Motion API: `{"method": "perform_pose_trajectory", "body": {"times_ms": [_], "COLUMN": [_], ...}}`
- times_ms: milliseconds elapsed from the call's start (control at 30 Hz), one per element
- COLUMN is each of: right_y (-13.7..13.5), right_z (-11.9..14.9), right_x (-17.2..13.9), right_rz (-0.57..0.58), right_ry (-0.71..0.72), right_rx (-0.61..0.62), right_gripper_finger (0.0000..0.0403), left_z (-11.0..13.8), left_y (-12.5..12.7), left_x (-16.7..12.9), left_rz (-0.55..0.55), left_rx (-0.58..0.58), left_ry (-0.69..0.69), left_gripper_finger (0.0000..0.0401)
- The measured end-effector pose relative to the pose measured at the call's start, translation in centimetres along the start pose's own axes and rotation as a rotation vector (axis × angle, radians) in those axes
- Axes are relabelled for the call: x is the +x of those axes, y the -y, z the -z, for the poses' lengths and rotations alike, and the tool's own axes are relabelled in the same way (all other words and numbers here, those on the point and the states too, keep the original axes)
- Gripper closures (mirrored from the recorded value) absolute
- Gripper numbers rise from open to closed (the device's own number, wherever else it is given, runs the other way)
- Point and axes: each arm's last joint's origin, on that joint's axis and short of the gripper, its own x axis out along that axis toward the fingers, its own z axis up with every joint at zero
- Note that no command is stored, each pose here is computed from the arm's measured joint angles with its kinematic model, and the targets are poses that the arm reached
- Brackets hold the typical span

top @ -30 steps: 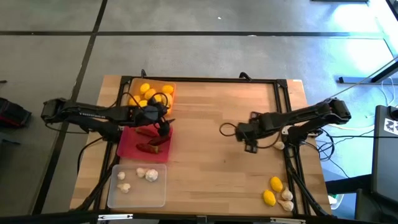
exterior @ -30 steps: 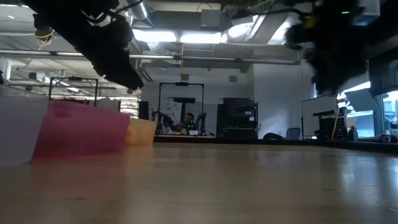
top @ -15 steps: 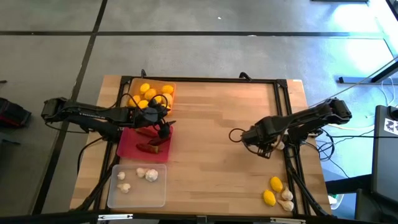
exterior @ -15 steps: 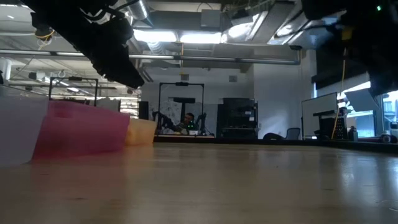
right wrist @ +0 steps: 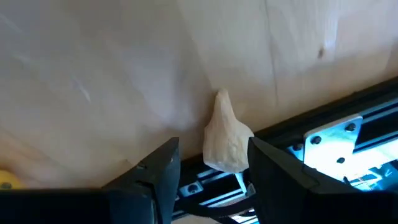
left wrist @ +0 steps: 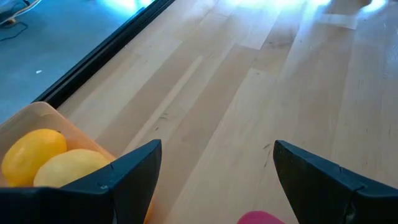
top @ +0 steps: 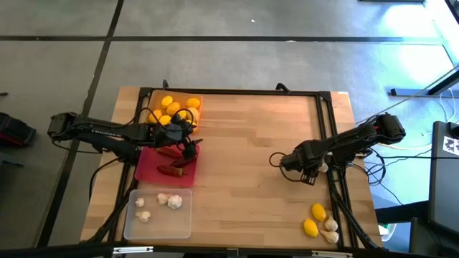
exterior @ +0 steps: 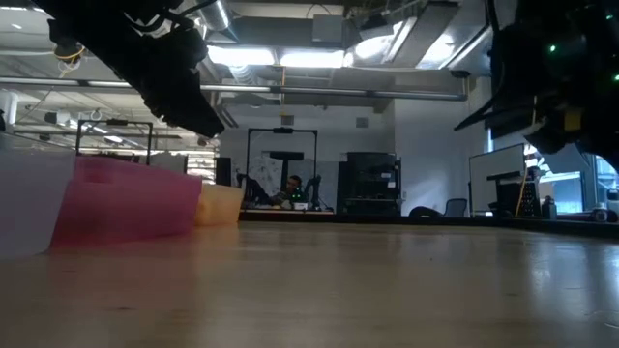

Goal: Sort produce into baskets
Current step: Put the garlic into the transparent bin

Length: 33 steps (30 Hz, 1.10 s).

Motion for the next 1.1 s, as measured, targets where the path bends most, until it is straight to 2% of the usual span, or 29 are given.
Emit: {"method": "perform_pose_trajectory", "body": {"times_ms": [200, 367, 733, 833, 1100], "right_y": [0.8, 1.6, 1.7, 1.6, 1.6], "right_z": [-0.8, -1.3, -1.5, -1.6, -2.0], "right_x": [1.1, 2.7, 5.2, 5.3, 5.2], "right_rz": [-0.020, -0.036, -0.039, -0.046, -0.018], "right_ry": [0.007, -0.053, -0.098, -0.109, -0.054], "right_rx": [0.069, 0.117, 0.085, 0.083, 0.018], "right_gripper_finger": [0.0222, 0.0222, 0.0224, 0.0245, 0.0337], "left_z": [0.0, 0.0, 0.0, 0.0, 0.0], "left_y": [0.0, 0.0, 0.0, 0.0, -0.1], "left_x": [0.0, 0.0, 0.0, 0.0, 0.0], "left_rz": [0.000, 0.000, 0.000, 0.000, -0.004], "left_rx": [-0.005, -0.005, -0.006, -0.007, -0.010], "left_ry": [0.000, 0.000, 0.000, 0.000, 0.002], "left_gripper_finger": [0.0095, 0.0095, 0.0095, 0.0095, 0.0095]}}
